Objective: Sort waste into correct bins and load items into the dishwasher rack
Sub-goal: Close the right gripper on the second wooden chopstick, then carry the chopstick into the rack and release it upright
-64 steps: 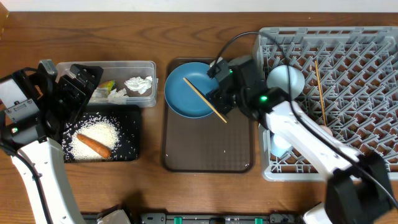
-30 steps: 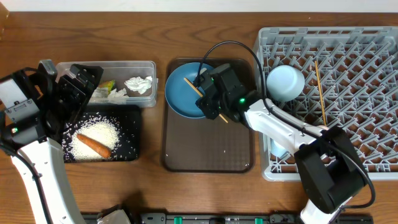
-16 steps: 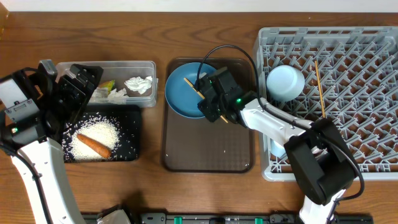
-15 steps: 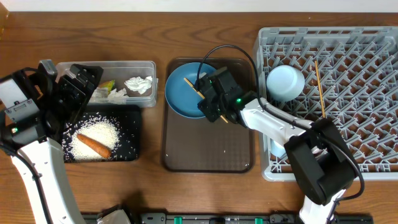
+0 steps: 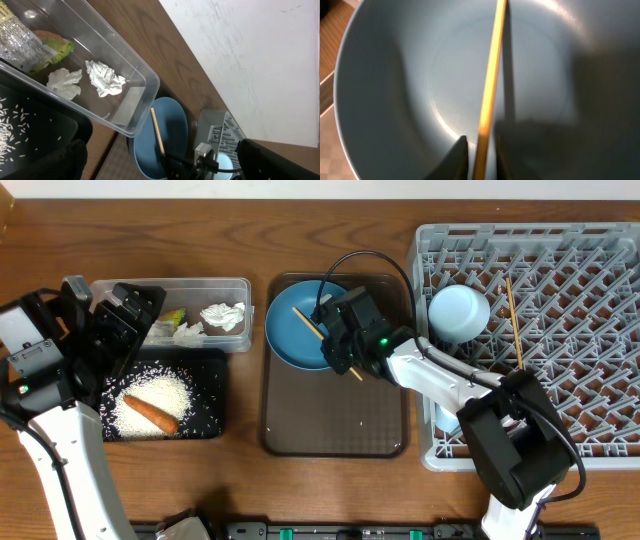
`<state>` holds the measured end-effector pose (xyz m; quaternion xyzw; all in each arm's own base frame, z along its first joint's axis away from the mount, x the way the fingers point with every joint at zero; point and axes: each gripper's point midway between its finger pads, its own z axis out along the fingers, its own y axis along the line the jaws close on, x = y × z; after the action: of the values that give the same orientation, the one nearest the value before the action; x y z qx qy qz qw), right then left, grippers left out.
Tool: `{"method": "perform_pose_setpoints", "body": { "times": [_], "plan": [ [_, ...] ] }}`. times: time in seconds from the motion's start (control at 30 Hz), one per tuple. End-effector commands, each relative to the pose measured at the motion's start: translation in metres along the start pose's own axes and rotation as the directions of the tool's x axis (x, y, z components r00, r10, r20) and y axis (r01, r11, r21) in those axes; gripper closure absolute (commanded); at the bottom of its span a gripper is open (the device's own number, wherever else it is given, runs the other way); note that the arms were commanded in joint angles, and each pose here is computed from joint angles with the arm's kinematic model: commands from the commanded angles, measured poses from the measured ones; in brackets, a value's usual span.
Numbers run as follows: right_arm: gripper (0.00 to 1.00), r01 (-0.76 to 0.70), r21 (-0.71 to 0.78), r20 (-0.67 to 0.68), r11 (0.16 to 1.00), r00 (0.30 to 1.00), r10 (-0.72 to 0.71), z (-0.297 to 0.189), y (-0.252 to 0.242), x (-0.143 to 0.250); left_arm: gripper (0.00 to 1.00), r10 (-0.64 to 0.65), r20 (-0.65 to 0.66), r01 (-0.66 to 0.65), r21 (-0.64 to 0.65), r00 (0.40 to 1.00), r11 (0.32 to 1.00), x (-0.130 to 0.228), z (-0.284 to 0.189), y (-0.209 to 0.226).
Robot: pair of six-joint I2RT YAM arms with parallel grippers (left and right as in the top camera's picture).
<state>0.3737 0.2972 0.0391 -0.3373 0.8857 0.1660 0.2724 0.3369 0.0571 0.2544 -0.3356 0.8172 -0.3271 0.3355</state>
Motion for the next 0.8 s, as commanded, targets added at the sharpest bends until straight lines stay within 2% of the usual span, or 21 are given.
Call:
{"method": "perform_pose_setpoints", "body": {
  "times": [0.0,0.1,0.4,0.6,0.77],
  "plan": [
    [0.91,0.003,0.001,0.01,1.0,1.0,-0.003,0.0,0.001,-0.005,0.02,0.009,0.022,-0.01,0.013,1.0,1.0,-0.004,-0.007,-0.008],
    [0.98,0.003,0.001,0.01,1.0,1.0,-0.003,0.0,0.001,-0.005,0.02,0.009,0.023,-0.01,0.013,1.0,1.0,-0.004,-0.008,-0.008],
    [0.99,-0.04,-0.004,0.07,0.999,0.997,0.04,-0.02,0.003,-0.025,0.02,0.009,0.023,-0.01,0.013,1.0,1.0,-0.004,-0.008,-0.008],
    [0.99,-0.043,0.037,0.217,0.998,0.976,0.034,-0.086,-0.004,-0.067,0.02,0.009,0.022,-0.01,0.013,1.0,1.0,-0.004,-0.007,-0.008],
    [0.99,-0.121,0.206,0.283,0.971,0.957,0.059,-0.148,-0.046,-0.075,0.02,0.009,0.022,-0.01,0.013,1.0,1.0,-0.004,-0.007,-0.008]
  ]
}}
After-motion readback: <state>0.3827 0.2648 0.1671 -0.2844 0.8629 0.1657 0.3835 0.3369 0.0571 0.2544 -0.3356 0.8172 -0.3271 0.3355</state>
